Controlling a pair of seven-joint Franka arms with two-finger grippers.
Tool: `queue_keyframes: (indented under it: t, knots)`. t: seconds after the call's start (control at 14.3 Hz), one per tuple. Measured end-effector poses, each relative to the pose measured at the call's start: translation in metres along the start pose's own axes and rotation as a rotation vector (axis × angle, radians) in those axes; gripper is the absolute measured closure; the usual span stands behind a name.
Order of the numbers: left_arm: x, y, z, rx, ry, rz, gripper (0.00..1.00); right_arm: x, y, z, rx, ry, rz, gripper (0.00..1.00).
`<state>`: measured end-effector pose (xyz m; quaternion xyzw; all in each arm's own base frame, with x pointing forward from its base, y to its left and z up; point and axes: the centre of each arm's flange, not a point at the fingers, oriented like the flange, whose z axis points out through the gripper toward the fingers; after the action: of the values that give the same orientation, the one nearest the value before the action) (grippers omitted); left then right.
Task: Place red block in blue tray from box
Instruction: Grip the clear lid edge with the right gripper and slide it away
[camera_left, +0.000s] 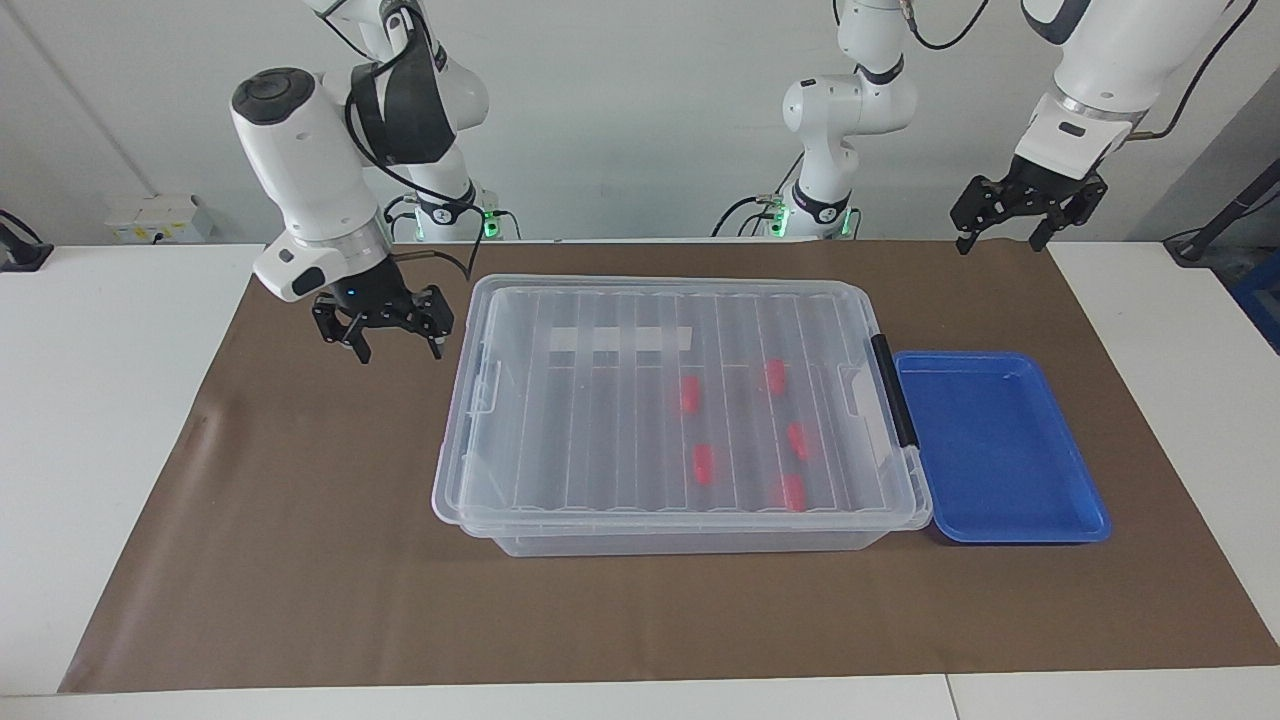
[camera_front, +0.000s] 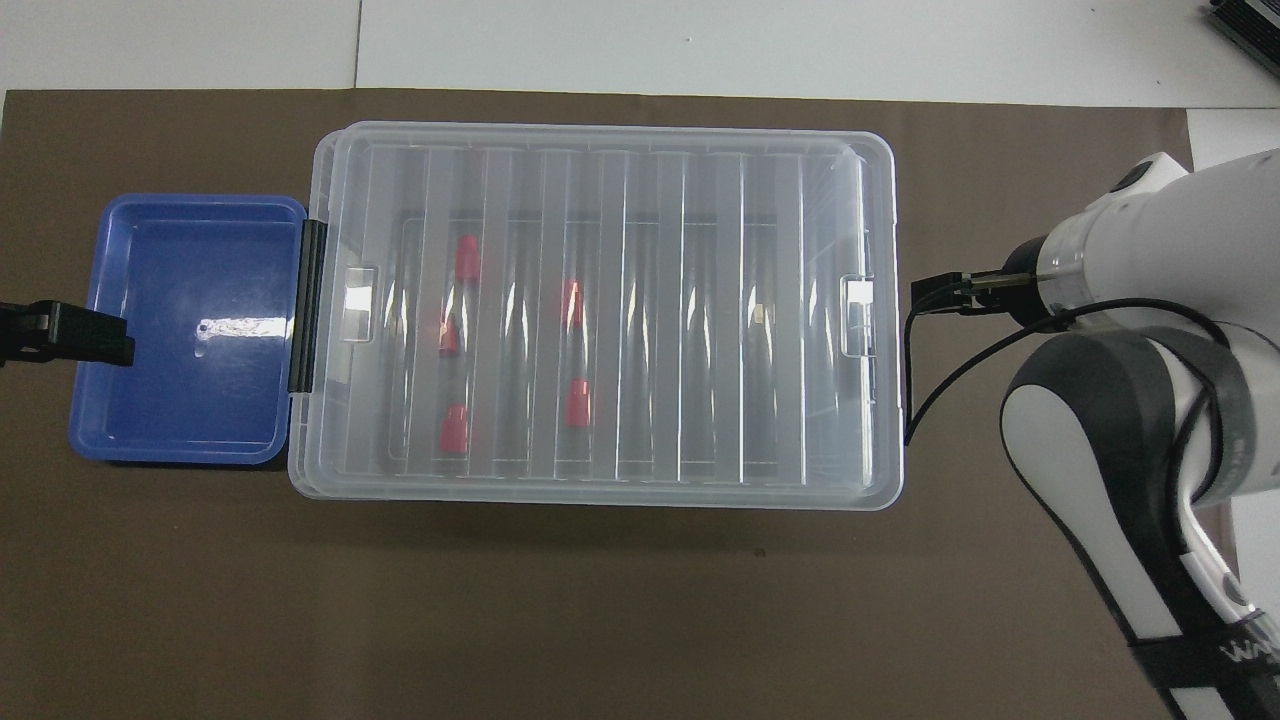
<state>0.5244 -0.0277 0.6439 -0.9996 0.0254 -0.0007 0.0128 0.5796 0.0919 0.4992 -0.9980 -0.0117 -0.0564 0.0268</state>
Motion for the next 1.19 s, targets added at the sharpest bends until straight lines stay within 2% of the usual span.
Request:
queue_keyframes:
  t: [0.42, 1.19]
  knots:
    - [0.000, 0.000, 0.000, 0.000, 0.000, 0.000, 0.00, 0.000, -0.015, 0.046, -0.004, -0.047, -0.062, 0.00]
    - [0.001, 0.000, -0.001, -0.001, 0.013, 0.000, 0.00, 0.002, 0.015, 0.050, -0.045, -0.049, -0.039, 0.00]
